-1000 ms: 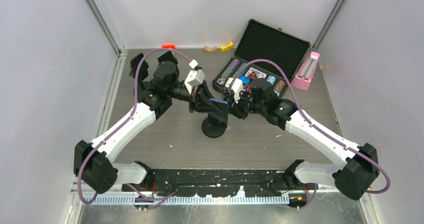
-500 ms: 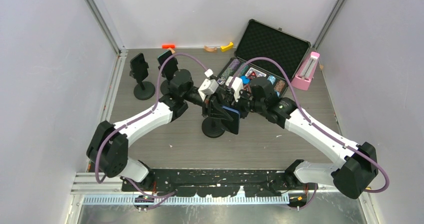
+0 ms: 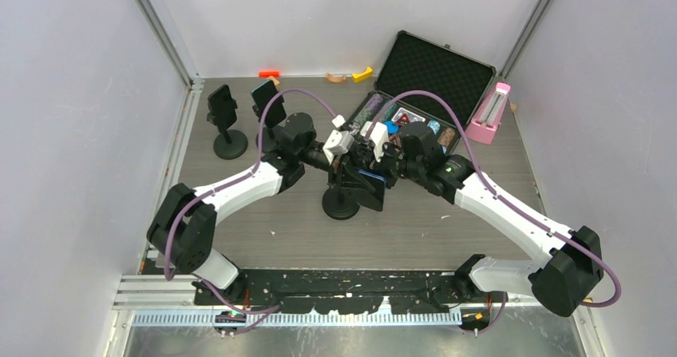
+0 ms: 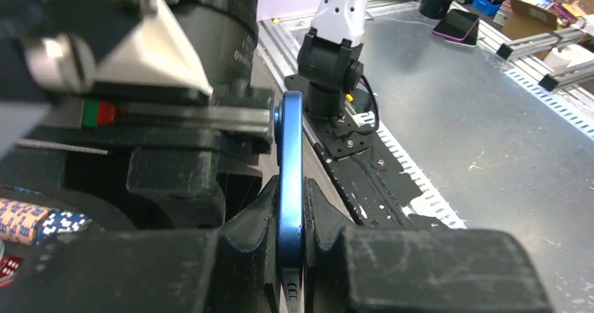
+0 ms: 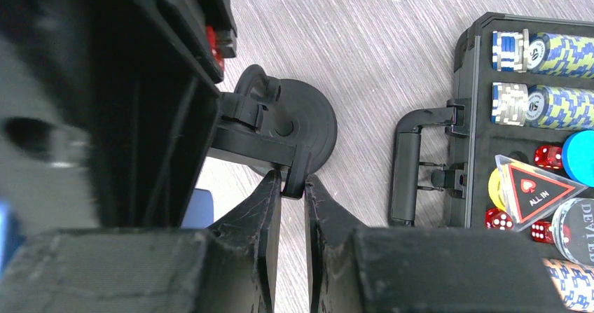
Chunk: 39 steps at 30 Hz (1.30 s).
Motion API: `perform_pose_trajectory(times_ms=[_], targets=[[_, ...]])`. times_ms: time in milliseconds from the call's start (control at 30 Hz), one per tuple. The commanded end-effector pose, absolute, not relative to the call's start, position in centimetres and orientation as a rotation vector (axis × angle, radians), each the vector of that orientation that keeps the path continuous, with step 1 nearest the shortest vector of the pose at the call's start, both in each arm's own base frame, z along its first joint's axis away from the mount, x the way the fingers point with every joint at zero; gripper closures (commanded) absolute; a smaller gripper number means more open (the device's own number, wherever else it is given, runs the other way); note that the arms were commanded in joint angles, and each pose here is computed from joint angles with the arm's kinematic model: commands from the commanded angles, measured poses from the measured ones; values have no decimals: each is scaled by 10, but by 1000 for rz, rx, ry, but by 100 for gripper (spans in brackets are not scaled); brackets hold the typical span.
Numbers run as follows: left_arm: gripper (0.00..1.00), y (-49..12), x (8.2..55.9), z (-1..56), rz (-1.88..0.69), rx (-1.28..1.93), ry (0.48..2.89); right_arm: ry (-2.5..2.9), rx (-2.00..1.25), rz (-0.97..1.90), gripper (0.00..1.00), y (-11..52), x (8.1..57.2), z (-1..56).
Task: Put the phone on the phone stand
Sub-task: Install the phone on the phone stand.
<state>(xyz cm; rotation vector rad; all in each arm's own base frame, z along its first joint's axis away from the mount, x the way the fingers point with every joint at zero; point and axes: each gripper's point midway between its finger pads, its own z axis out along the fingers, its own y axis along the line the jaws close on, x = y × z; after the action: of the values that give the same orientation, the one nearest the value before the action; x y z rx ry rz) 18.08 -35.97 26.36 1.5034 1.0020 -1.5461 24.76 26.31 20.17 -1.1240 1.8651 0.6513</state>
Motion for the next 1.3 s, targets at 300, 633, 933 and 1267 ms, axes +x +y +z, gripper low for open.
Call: perform_pose_trajectory(times_ms=[300,633,933,1267], targets=[[100,-347,180,263,-1353,1551,999,1768,-1092,676,100,273,255,236],[100,-346,182,262,-1335,1539,1023,1776,-1084,660,100,270,256,234],[100,-340,185,265,-1287,1495,1048,1792,-1059,633,100,266,260,232],[100,-333,194,260,-1209,1417,1105,1831,-993,614,100,259,267,223]])
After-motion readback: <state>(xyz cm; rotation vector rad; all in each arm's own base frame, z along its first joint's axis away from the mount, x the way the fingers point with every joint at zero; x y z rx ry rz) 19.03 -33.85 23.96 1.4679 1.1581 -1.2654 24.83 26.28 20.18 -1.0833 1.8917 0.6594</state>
